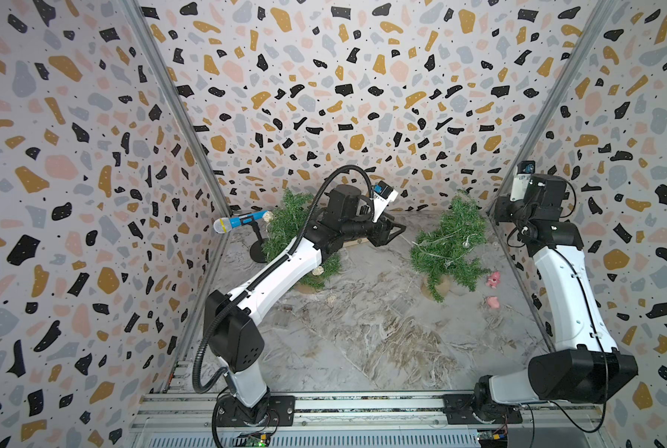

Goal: Wrap string light around the christmas tree
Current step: Wrap the light string around the Christmas tree.

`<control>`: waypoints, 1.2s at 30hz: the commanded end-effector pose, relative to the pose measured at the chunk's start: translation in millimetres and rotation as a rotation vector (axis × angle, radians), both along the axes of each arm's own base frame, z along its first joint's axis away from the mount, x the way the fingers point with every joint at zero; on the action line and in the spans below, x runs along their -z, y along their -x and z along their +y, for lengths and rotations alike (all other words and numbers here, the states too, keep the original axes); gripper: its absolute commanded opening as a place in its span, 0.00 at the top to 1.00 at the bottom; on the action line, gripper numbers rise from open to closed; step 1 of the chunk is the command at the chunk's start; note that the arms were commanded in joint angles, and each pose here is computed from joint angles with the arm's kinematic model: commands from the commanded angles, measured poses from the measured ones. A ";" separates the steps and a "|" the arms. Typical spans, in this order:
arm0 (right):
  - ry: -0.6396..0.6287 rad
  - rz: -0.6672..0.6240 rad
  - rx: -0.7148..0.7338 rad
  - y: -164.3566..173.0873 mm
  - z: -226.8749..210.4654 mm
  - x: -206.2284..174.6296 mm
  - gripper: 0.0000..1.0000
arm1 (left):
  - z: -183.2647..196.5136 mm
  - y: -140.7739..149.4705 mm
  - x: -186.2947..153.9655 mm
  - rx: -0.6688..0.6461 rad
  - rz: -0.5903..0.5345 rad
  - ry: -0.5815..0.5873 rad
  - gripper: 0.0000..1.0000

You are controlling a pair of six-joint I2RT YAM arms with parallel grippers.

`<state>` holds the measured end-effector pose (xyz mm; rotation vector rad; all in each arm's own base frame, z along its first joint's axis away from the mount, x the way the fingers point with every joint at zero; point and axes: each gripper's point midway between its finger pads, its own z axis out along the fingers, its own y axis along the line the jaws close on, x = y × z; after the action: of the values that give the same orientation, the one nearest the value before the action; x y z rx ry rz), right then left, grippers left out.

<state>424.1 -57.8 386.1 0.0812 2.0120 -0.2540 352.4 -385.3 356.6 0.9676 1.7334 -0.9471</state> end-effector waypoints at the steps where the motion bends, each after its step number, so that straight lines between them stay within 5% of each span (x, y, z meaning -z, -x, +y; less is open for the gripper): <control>1: -0.065 0.088 0.045 31.3 1.1 -3.0 0.96 | -1.5 23.3 5.1 0.020 0.043 -0.025 0.48; 8: -0.235 0.188 -0.063 60.2 34.6 18.7 1.00 | -19.1 80.9 2.4 0.180 0.090 -0.021 0.51; 17: -0.402 0.087 -0.160 76.9 63.5 -25.7 1.00 | -84.0 169.2 7.6 0.403 0.095 0.034 0.44; 25: -0.574 0.056 -0.273 88.7 81.2 -45.3 1.00 | -125.9 174.0 4.7 0.404 -0.074 0.086 0.36; 36: -0.708 0.083 -0.377 105.8 103.8 -42.8 0.99 | -166.3 144.5 10.6 0.345 -0.071 0.093 0.34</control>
<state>332.7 31.9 422.3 0.1561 2.0851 0.6011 203.0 -541.9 318.7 1.2976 1.5573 -1.1771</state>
